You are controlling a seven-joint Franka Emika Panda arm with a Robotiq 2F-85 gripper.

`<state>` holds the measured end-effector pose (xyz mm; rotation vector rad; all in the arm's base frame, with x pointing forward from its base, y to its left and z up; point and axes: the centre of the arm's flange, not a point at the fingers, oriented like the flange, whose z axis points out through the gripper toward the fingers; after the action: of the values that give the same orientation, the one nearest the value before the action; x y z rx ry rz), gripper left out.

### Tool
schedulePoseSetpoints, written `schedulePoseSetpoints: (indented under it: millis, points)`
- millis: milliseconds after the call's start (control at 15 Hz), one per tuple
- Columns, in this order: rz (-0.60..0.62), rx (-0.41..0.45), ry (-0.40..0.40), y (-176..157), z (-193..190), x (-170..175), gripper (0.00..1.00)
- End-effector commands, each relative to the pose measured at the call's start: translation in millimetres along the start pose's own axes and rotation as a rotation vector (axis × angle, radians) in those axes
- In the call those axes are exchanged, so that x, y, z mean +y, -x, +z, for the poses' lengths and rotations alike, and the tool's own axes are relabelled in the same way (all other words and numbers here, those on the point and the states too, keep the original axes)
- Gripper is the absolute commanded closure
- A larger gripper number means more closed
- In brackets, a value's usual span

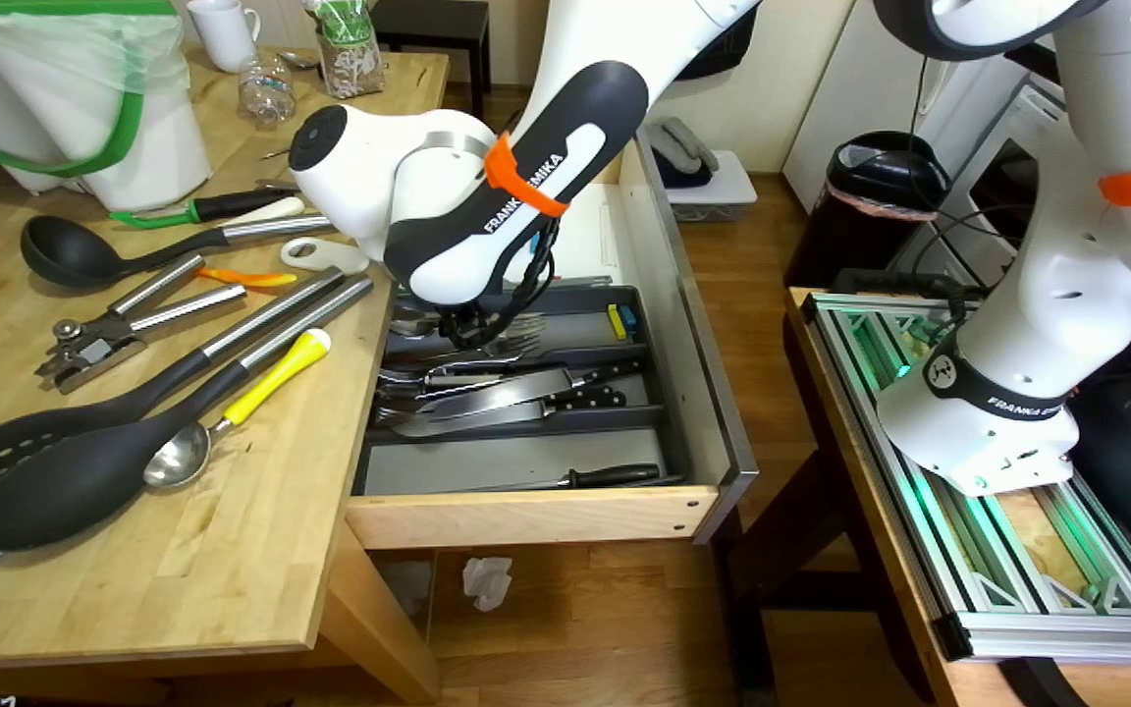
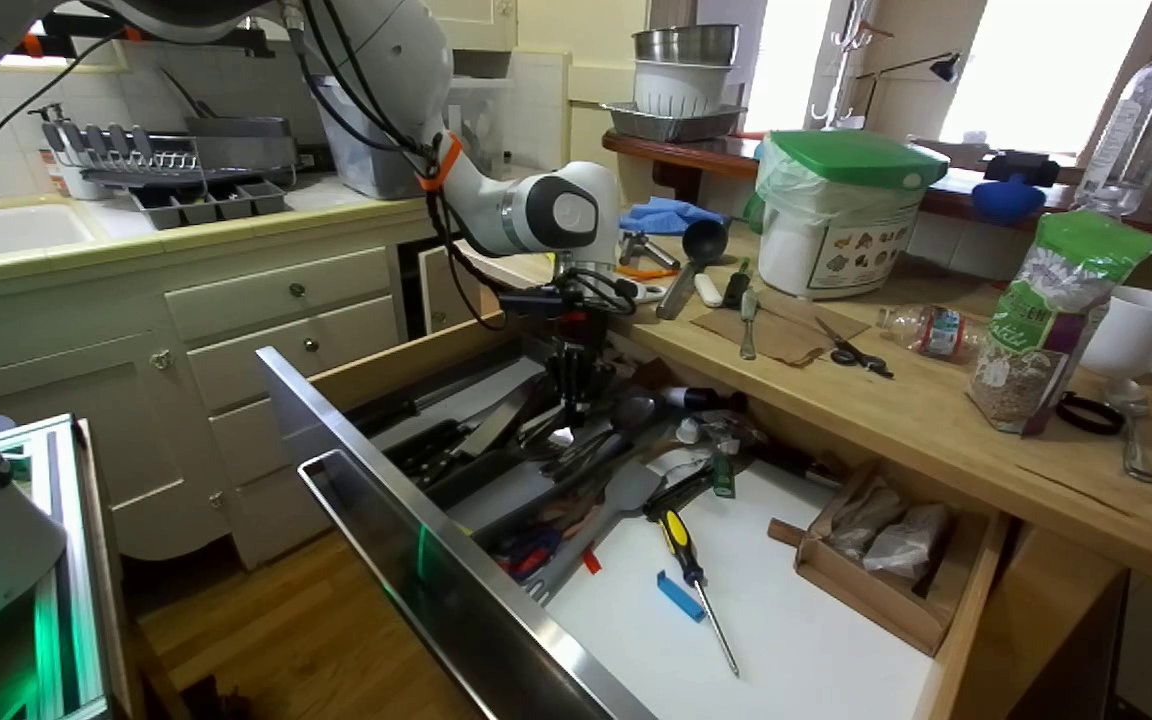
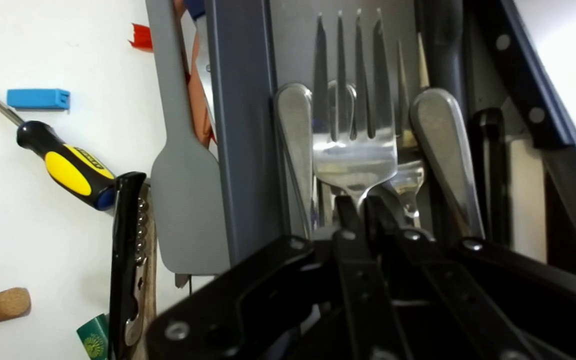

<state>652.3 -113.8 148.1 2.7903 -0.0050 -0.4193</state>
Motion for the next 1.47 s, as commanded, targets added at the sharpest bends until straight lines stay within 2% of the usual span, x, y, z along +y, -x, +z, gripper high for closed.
schedulePoseSetpoints:
  millis: [0, 800, 1133, 1400]
  points:
    - [-0.04, 0.011, -0.011, -21.9, 2.2, -12.8, 0.98]
    - [-0.063, 0.061, -0.03, -16.4, -0.4, -13.1, 0.98]
    - [-0.12, 0.149, -0.018, -10.3, -1.7, -15.4, 0.98]
    - [-0.117, 0.2, -0.043, -6.9, -0.6, -14.6, 0.98]
